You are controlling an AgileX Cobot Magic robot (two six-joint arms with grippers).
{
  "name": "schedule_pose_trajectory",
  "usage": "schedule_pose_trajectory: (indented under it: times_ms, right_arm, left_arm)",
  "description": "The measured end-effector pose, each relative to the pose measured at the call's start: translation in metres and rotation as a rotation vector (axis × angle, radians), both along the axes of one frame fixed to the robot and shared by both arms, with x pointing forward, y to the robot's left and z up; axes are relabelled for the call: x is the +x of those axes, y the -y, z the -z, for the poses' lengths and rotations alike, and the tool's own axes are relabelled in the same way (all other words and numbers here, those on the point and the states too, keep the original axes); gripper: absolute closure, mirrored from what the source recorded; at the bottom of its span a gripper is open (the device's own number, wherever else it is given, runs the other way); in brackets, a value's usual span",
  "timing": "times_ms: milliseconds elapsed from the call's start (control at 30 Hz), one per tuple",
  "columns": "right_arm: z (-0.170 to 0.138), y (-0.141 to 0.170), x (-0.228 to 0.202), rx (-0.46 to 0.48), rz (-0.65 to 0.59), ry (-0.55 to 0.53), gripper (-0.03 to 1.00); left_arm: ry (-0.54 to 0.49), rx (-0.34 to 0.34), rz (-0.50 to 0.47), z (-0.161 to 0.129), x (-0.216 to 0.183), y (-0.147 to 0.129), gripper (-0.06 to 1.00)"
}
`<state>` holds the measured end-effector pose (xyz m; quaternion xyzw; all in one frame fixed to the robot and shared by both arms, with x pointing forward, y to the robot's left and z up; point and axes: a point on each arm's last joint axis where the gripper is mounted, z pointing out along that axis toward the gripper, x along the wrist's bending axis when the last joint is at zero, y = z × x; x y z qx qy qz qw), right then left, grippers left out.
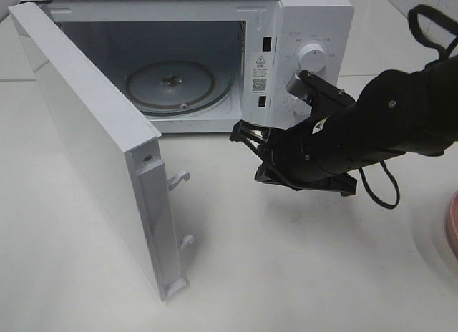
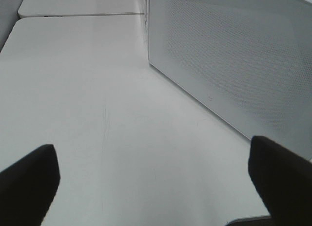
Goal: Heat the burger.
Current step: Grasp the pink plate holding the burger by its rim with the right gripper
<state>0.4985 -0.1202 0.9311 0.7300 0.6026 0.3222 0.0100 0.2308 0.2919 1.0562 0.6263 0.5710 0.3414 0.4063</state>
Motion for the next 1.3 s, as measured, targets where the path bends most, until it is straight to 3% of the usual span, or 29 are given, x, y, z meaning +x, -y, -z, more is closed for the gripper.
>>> schedule_pose_trajectory:
  times_ms: [267,600,667,733,767,800,833,867,900,933,967,1000,1133,1300]
  right_arm:
    - [-0.019,0.010,-0.019,-0.187,-0.278,0.006,0.91]
    - [-0.033,0.038,-0.031,-0.322,-0.358,-0.102,0.83]
    - [-0.039,0.044,-0.032,-0.328,-0.359,-0.100,0.78]
    - [-0.049,0.053,-0.035,-0.343,-0.362,-0.083,0.62]
    - [-0.049,0.053,-0.035,-0.343,-0.362,-0.083,0.62]
    - [-0.055,0.058,-0.037,-0.373,-0.380,-0.066,0.47]
    - [-0.055,0.058,-0.037,-0.373,-0.380,-0.066,0.47]
    - [-0.058,0.060,-0.039,-0.397,-0.397,-0.063,0.38]
    - [-0.061,0.065,-0.042,-0.445,-0.424,-0.064,0.22]
    - [-0.061,0.065,-0.042,-0.445,-0.424,-0.064,0.22]
    - [-0.063,0.070,-0.046,-0.494,-0.446,-0.080,0.09]
    - [-0.064,0.073,-0.047,-0.520,-0.456,-0.091,0.05]
    - [-0.066,0.080,-0.053,-0.577,-0.476,-0.146,-0.01]
    - [-0.066,0.088,-0.056,-0.592,-0.456,-0.199,-0.01]
  left_arm:
    - [0.000,0.000,0.000,0.000,0.000,0.000,-0.03]
    - [0.000,0.000,0.000,0.000,0.000,0.000,-0.03]
    - [0.000,0.000,0.000,0.000,0.000,0.000,-0.03]
    - [0.000,0.000,0.000,0.000,0.000,0.000,-0.03]
    - [0.000,0.000,0.000,0.000,0.000,0.000,-0.03]
    - [0.000,0.000,0.000,0.000,0.000,0.000,-0.03]
    - [0.000,0.000,0.000,0.000,0.000,0.000,-0.03]
    - [0.000,0.000,0.000,0.000,0.000,0.000,-0.03]
    - [0.000,0.000,0.000,0.000,0.000,0.000,-0.03]
    - [0.000,0.000,0.000,0.000,0.000,0.000,-0.03]
    - [0.000,0.000,0.000,0.000,0.000,0.000,-0.03]
    - [0.000,0.000,0.000,0.000,0.000,0.000,-0.03]
    - [0.000,0.000,0.000,0.000,0.000,0.000,-0.03]
    - [0.000,0.000,0.000,0.000,0.000,0.000,-0.03]
